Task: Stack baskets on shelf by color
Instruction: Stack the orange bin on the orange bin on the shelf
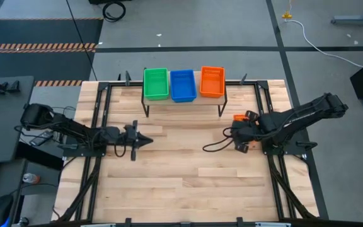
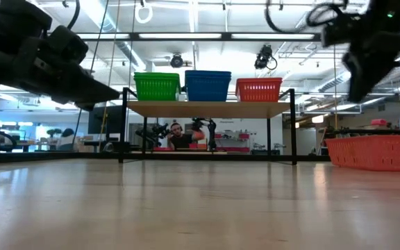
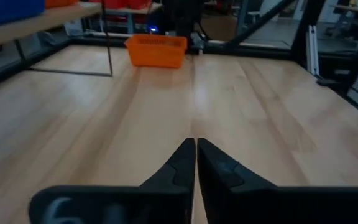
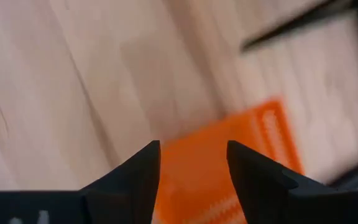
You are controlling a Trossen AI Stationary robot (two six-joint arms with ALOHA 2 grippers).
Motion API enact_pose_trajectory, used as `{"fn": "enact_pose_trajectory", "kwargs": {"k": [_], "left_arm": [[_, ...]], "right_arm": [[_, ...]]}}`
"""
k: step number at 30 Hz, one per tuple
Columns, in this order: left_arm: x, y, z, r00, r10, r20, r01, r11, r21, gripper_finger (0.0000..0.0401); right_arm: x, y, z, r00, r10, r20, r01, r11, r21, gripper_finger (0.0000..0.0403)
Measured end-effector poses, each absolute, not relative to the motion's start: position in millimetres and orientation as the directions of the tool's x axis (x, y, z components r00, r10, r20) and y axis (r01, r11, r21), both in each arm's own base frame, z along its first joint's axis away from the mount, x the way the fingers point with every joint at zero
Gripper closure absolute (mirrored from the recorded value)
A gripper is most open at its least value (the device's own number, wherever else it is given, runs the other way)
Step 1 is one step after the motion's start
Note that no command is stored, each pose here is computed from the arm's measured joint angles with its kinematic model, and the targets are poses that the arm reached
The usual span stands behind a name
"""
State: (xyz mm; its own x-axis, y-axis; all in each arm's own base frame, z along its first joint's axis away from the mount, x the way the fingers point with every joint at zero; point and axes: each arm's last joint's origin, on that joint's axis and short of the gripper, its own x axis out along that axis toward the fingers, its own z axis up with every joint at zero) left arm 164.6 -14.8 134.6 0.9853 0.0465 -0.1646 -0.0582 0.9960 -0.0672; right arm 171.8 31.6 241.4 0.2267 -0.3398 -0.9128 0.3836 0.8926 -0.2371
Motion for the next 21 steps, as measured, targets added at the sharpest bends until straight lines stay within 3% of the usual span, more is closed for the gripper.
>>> {"fn": "enact_pose_trajectory", "kwargs": {"k": [6, 10, 21], "left_arm": [[163.8, -21.4, 133.9, 0.985, 0.007, -0.172, -0.019, 0.997, -0.069, 0.0382], [163.6, -22.9, 134.0, 0.985, -0.002, -0.171, -0.01, 0.998, -0.069, 0.0391], [163.6, -21.9, 134.0, 0.985, 0.033, -0.171, -0.046, 0.996, -0.077, 0.0385]], "right_arm": [[156.8, 35.2, 218.8, 0.076, -0.222, -0.972, 0.399, 0.9, -0.174, 0.0158], [148.6, 35.9, 203.9, 0.027, -0.245, -0.969, 0.387, 0.897, -0.215, 0.0134], [149.0, 37.7, 184.7, -0.01, -0.227, -0.974, 0.418, 0.883, -0.21, 0.0153]]}}
